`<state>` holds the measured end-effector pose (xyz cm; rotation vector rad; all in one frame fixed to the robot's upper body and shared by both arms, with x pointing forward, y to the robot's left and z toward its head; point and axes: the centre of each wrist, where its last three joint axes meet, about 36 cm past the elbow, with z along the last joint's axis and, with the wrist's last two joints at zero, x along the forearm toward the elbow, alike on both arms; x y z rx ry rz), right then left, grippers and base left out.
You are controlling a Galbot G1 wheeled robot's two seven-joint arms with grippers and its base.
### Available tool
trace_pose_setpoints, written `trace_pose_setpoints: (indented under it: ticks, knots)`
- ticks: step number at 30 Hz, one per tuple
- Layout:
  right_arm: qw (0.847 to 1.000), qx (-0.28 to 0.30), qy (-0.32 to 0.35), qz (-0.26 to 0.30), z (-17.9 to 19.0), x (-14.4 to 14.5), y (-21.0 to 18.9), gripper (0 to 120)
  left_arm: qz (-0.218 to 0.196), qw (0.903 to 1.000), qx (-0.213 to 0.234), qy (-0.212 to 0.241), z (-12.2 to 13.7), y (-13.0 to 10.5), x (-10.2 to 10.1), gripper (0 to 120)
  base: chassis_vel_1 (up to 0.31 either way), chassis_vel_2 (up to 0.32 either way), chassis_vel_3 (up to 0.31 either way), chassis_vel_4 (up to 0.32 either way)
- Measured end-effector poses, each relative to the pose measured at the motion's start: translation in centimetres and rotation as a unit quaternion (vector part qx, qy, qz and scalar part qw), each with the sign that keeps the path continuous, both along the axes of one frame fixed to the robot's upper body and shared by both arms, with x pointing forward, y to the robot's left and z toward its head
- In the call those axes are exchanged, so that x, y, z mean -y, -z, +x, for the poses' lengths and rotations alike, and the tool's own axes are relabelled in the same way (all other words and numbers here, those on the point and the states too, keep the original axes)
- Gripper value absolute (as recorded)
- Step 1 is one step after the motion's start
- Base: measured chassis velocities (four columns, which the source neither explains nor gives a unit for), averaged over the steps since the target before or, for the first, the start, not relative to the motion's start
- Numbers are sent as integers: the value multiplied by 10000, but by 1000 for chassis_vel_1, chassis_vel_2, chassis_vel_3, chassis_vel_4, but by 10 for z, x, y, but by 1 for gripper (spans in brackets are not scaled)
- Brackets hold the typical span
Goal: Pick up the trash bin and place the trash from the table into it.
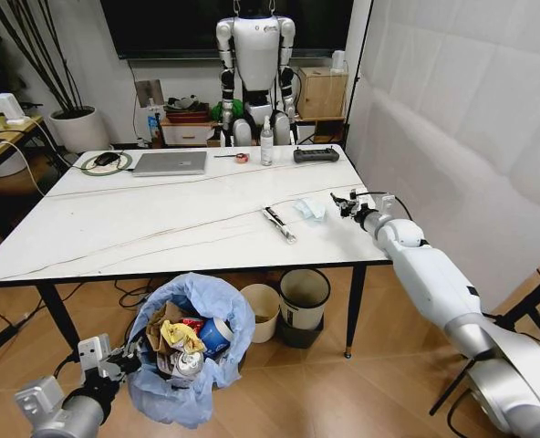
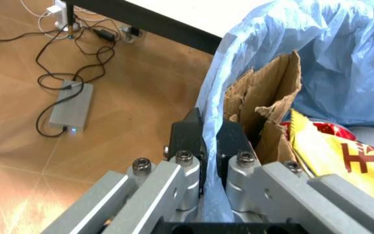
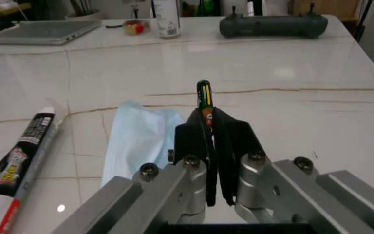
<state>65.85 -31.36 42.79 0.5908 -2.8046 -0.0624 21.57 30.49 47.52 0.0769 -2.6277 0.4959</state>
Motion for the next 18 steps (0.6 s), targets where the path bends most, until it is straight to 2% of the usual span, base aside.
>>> trace_pose_setpoints:
  ticks: [3, 9, 18]
  knots:
    - [9999, 35, -151, 7, -12, -1, -4, 3, -11, 10000, -10, -1, 0, 0, 1, 0, 0, 0, 0, 0]
    - [9964, 333, -754, 180, -42, -24, -36, 3, -30, 10000, -26, -23, 0, 1, 2, 0, 0, 0, 0, 0]
    - [9797, 713, -1726, 726, -87, -75, -97, 3, -15, 10000, -34, -38, -1, 1, 2, 0, 0, 0, 0, 0]
